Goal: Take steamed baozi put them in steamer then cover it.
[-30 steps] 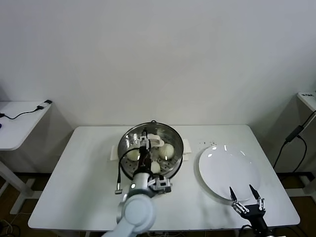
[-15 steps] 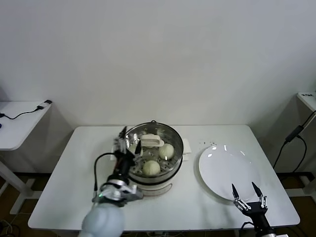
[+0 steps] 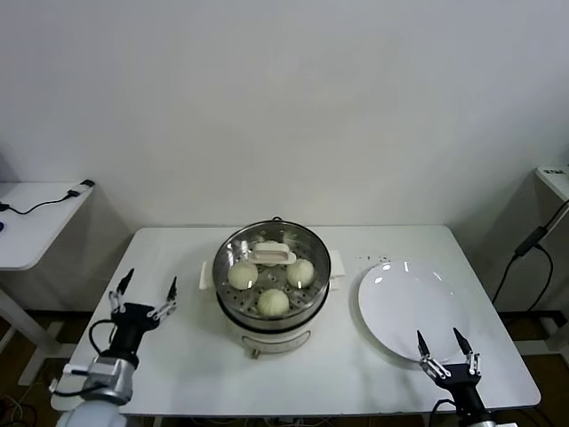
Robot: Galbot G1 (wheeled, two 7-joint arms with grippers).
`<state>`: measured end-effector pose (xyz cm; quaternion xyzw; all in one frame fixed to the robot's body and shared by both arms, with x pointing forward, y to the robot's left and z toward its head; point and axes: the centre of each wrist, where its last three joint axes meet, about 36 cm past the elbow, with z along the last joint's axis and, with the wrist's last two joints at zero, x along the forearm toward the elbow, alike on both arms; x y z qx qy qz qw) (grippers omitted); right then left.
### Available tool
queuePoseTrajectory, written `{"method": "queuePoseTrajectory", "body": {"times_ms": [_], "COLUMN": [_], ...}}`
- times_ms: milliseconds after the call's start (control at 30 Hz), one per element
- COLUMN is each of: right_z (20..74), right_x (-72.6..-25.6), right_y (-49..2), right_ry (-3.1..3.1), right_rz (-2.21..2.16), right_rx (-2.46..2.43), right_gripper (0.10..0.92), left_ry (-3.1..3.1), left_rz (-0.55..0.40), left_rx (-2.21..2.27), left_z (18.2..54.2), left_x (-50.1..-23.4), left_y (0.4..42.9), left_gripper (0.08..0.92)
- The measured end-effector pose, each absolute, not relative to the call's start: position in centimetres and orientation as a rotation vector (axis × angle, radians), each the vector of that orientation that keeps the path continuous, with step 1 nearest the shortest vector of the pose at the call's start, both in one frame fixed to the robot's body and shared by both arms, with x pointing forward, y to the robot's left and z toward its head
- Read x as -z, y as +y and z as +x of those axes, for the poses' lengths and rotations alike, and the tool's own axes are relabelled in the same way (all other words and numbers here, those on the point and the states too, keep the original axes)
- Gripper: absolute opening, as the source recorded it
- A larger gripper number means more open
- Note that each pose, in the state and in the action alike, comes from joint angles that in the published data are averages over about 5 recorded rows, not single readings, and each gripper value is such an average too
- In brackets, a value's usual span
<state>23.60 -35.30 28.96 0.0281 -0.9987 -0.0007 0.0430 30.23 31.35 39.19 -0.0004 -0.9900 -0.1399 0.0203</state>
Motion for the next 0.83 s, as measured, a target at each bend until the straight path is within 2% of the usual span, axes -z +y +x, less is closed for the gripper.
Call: {"method": "queuePoseTrajectory", "body": {"times_ms": [367,833], "right_z": [23.1,22.8], "right_x": [-28.7,-28.3], "right_y": [-35.2,-35.0], "right_ry": [-3.03,-3.022], "right_rz": [0.087,0.078], "right_rx": [0.017,0.029], "right_gripper": [0.823,0.823], "left_ry": [-3.073,-3.072], "left_rz": [0.057,0.11], "left_rx": [0.056,-0.085], "left_z": [27.2,25.7], "left_x": [-34.6,-33.0], "left_y": [33.9,34.8], "left_gripper": [0.823,0.823]}}
